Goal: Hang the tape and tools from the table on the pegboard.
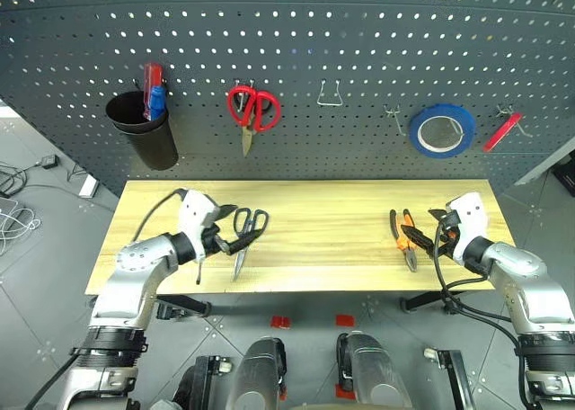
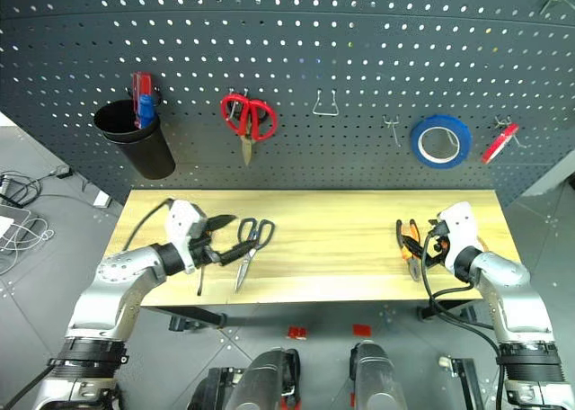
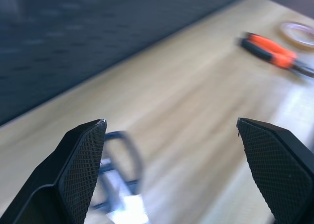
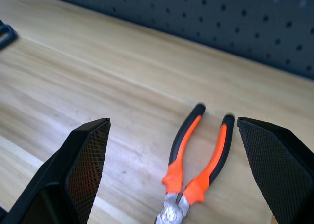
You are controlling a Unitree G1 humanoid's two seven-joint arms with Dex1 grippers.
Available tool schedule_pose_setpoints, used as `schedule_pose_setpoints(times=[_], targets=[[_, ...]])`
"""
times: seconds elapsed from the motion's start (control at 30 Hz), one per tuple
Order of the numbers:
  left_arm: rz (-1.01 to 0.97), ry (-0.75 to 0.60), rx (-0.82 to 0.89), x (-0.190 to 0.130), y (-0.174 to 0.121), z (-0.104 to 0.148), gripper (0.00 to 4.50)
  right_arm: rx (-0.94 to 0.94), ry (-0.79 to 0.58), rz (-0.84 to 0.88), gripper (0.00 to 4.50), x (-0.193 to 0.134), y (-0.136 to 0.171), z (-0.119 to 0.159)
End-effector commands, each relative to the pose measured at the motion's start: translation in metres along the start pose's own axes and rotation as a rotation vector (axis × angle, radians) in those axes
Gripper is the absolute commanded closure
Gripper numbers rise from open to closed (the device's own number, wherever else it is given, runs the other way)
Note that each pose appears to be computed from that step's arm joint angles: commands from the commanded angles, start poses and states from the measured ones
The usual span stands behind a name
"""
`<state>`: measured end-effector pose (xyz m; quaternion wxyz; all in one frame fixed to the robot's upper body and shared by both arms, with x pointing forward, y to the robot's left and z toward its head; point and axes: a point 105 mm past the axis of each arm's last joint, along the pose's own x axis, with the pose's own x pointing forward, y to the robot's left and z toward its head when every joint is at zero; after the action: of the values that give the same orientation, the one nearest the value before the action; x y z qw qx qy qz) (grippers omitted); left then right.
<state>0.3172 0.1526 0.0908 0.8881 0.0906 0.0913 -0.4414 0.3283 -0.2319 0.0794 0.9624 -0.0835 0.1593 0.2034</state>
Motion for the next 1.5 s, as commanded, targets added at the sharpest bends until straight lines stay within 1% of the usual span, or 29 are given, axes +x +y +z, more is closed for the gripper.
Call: schedule_pose_setpoints(times=[0.03, 0.17, 0.3, 0.37, 0.47, 0.6, 0.77, 0.9, 1.0, 1.03, 1.07, 1.23, 1.3, 1.37, 1.47, 1.5], targets=[[-0.209, -0.015, 0.076, 0.035, -0.045, 0.014, 0.0, 0.008, 0.068, -0.132, 0.06, -0.003, -0.025, -0.002], [-0.344, -0.008, 0.083, 0.067, -0.081, 0.016, 0.0, 0.03, 0.136, -0.216, 0.06, -0.002, -0.044, -0.01], [-0.423, -0.018, 0.088, 0.089, -0.106, 0.02, 0.0, 0.06, 0.184, -0.273, 0.06, 0.0, -0.064, -0.017], [-0.446, -0.029, 0.088, 0.096, -0.114, 0.024, 0.0, 0.11, 0.197, -0.302, 0.06, 0.001, -0.074, -0.022], [-0.454, -0.048, 0.093, 0.105, -0.121, 0.031, 0.0, 0.17, 0.178, -0.301, 0.06, 0.006, -0.08, -0.023], [-0.471, -0.061, 0.097, 0.106, -0.131, 0.037, 0.0, 0.203, 0.179, -0.267, 0.06, 0.014, -0.074, -0.029], [-0.443, -0.046, 0.09, 0.1, -0.127, 0.033, 0.0, 0.197, 0.212, -0.235, 0.06, 0.027, -0.062, -0.038], [-0.413, -0.051, 0.091, 0.096, -0.123, 0.035, 0.0, 0.228, 0.272, -0.267, 0.06, 0.03, -0.062, -0.052], [-0.386, -0.058, 0.088, 0.095, -0.118, 0.039, 0.0, 0.256, 0.277, -0.286, 0.58, 0.03, -0.063, -0.056], [-0.376, -0.06, 0.086, 0.095, -0.115, 0.04, 0.0, 0.272, 0.268, -0.283, 0.98, 0.031, -0.062, -0.055], [-0.37, -0.061, 0.086, 0.095, -0.114, 0.041, 0.0, 0.285, 0.258, -0.28, 1.23, 0.031, -0.061, -0.052], [-0.345, -0.08, 0.088, 0.096, -0.106, 0.045, 0.0, 0.292, 0.211, -0.297, 2.86, 0.027, -0.062, -0.04], [-0.331, -0.094, 0.087, 0.097, -0.103, 0.048, 0.0, 0.292, 0.195, -0.305, 3.43, 0.025, -0.063, -0.036], [-0.304, -0.128, 0.074, 0.098, -0.098, 0.055, 0.0, 0.293, 0.143, -0.317, 4.03, 0.02, -0.063, -0.023], [-0.28, -0.201, 0.063, 0.095, -0.09, 0.067, 0.0, 0.295, -0.022, -0.3, 4.06, 0.009, -0.047, 0.009], [-0.276, -0.212, 0.063, 0.095, -0.09, 0.069, 0.0, 0.3, -0.053, -0.293, 4.06, 0.007, -0.043, 0.015]])
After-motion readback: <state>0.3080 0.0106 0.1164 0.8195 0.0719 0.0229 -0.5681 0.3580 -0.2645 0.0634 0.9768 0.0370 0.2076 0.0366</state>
